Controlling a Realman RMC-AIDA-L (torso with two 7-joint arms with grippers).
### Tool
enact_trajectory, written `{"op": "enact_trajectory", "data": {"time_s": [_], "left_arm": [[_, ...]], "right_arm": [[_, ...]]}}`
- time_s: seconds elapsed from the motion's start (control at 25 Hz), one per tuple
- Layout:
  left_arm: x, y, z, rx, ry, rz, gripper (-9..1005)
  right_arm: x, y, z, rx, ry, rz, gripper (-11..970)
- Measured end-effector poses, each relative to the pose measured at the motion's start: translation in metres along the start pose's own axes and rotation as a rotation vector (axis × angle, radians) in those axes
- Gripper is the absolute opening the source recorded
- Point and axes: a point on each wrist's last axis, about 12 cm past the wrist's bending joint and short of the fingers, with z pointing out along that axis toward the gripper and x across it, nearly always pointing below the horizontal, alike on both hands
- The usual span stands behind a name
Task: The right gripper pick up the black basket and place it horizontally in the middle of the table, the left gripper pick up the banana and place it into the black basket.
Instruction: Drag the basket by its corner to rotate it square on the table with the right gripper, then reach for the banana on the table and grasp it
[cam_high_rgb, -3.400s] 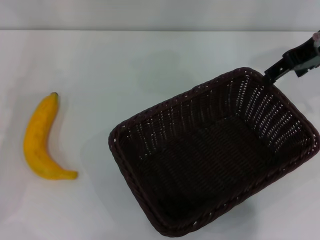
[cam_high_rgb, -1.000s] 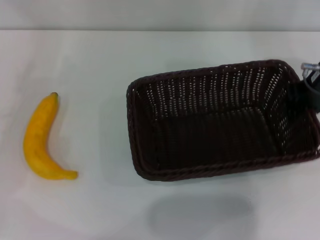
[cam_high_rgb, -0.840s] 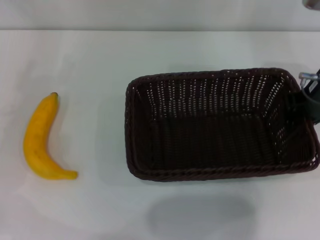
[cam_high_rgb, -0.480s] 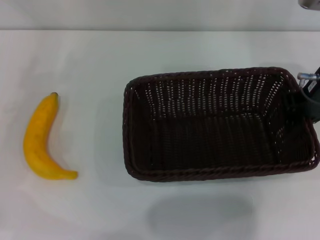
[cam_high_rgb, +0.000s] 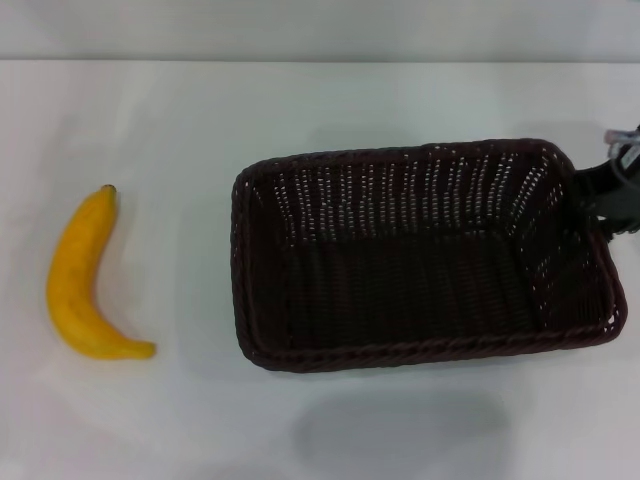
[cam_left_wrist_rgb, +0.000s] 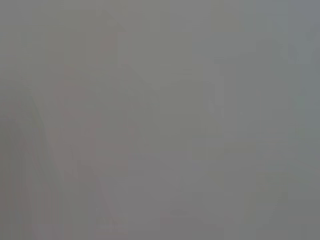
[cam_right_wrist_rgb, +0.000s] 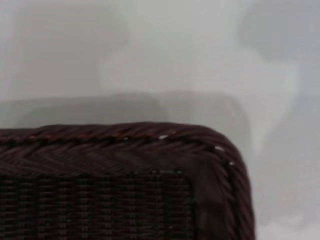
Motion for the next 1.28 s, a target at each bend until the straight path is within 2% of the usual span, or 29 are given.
{"op": "enact_trajectory", "data": {"time_s": [0.24,0.44,0.56,0.64,0.68,0.72,0.84,1.0,1.08,1.28], "left_arm": [[0.001,0.001,-0.003,-0.004,0.006,0.001,875],[0.003,0.002,-0.008,-0.010,0.017,0.002,875],[0.005,-0.002,-0.011,-0.008,0.026,-0.003,875],[0.007,-0.006,-0.013,0.004,0.032,-0.009,875],[0.008,-0.009,-0.013,0.017,0.035,-0.009,875],[0.010,-0.015,-0.016,0.044,0.044,-0.006,875],[0.011,-0.025,-0.020,0.083,0.061,-0.001,875],[0.009,-0.030,-0.031,0.093,0.109,-0.043,875],[0.008,-0.030,-0.033,0.115,0.142,-0.079,875],[0.005,-0.027,-0.033,0.186,0.278,-0.275,875]], "right_arm": [[-0.002,-0.008,-0.011,0.006,-0.016,0.013,359],[-0.007,-0.010,-0.039,0.009,-0.146,-0.044,439],[-0.008,-0.011,-0.055,0.012,-0.282,-0.149,541],[-0.008,-0.014,-0.063,0.021,-0.423,-0.274,627],[-0.006,-0.021,-0.067,0.041,-0.537,-0.368,670],[-0.005,-0.023,-0.067,0.045,-0.556,-0.383,670],[0.001,-0.049,-0.069,0.097,-0.712,-0.458,671],[0.010,-0.096,-0.059,0.137,-0.920,-0.477,672],[0.015,-0.113,-0.054,0.139,-1.003,-0.483,672],[0.035,-0.168,-0.029,0.090,-1.241,-0.410,674]]}}
